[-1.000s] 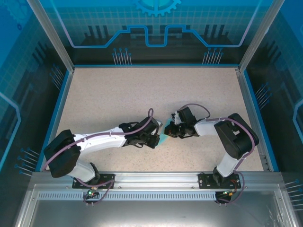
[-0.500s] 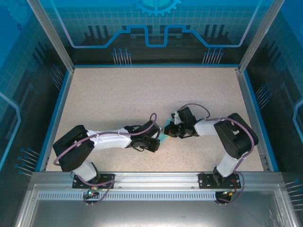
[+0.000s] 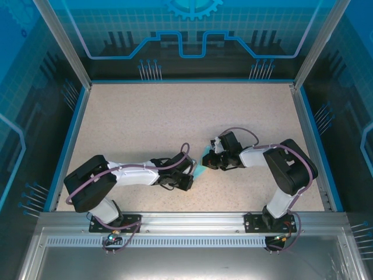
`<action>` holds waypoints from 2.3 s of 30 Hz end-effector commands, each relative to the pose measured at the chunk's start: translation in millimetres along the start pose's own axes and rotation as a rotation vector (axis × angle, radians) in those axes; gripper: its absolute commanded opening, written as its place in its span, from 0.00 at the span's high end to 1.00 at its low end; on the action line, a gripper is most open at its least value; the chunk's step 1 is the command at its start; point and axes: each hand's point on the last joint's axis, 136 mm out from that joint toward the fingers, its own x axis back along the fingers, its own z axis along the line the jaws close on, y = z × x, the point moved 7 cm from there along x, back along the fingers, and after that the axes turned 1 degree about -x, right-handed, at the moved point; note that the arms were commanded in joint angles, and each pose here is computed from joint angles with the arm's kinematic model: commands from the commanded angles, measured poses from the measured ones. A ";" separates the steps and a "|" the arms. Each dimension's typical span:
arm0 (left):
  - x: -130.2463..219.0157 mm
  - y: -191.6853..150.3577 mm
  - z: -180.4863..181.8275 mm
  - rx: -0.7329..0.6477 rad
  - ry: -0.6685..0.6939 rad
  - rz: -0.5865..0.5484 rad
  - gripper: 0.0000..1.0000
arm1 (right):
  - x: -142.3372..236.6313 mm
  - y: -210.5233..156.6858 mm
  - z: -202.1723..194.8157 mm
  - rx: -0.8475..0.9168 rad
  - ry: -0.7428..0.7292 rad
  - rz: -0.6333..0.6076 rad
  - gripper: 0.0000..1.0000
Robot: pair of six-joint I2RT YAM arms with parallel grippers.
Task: Fold a paper plane with a square sheet of paper (pick it up from the middle)
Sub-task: Fold the wing for the fifth time at the center of the table, then turn over the paper plane at the center of the table.
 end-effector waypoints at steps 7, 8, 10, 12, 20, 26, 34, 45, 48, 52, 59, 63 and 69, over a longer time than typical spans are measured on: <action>13.6 -12.1 -4.6 0.015 -0.057 0.099 0.91 | 4.9 -10.7 -47.2 -0.052 -0.242 0.033 1.00; 17.9 -6.7 -7.8 0.010 -0.067 0.084 0.90 | 6.0 -10.0 -44.1 -0.046 -0.231 0.035 1.00; 27.1 5.5 -14.4 0.001 -0.087 0.047 0.90 | 9.1 -7.3 -36.4 -0.037 -0.204 0.033 1.00; 37.6 19.2 -20.3 -0.008 -0.102 0.007 0.89 | 14.8 -3.5 -25.8 -0.021 -0.175 0.025 0.99; 41.9 62.2 -24.4 0.011 -0.132 -0.104 0.89 | 38.0 3.2 4.5 0.033 -0.108 0.007 0.91; 32.7 71.6 -21.6 0.028 -0.116 -0.111 0.83 | 64.8 1.5 12.1 0.032 -0.094 -0.023 0.78; 35.3 70.5 -23.8 0.046 -0.142 -0.105 0.65 | 85.7 -22.9 -1.2 -0.039 -0.094 -0.022 0.64; 11.5 66.6 -27.9 0.010 -0.076 -0.071 0.60 | 73.7 -31.7 -12.0 -0.101 -0.049 0.010 0.59; 3.2 70.4 -27.4 -0.003 -0.027 -0.059 0.61 | 75.2 -29.2 -13.8 -0.105 -0.047 0.000 0.58; -1.1 74.1 -26.8 -0.007 0.000 -0.063 0.62 | 76.1 -28.2 -16.2 -0.112 -0.043 0.002 0.57; -10.4 72.5 -20.1 0.001 0.062 -0.037 0.73 | 75.0 -28.3 -19.4 -0.118 -0.037 0.003 0.56; -10.0 73.1 -19.6 -0.007 0.093 -0.038 0.79 | 74.4 -27.9 -19.1 -0.116 -0.035 0.003 0.56; -6.5 72.6 -16.7 -0.001 0.125 -0.042 0.86 | 71.9 -27.2 -19.4 -0.120 -0.024 0.011 0.55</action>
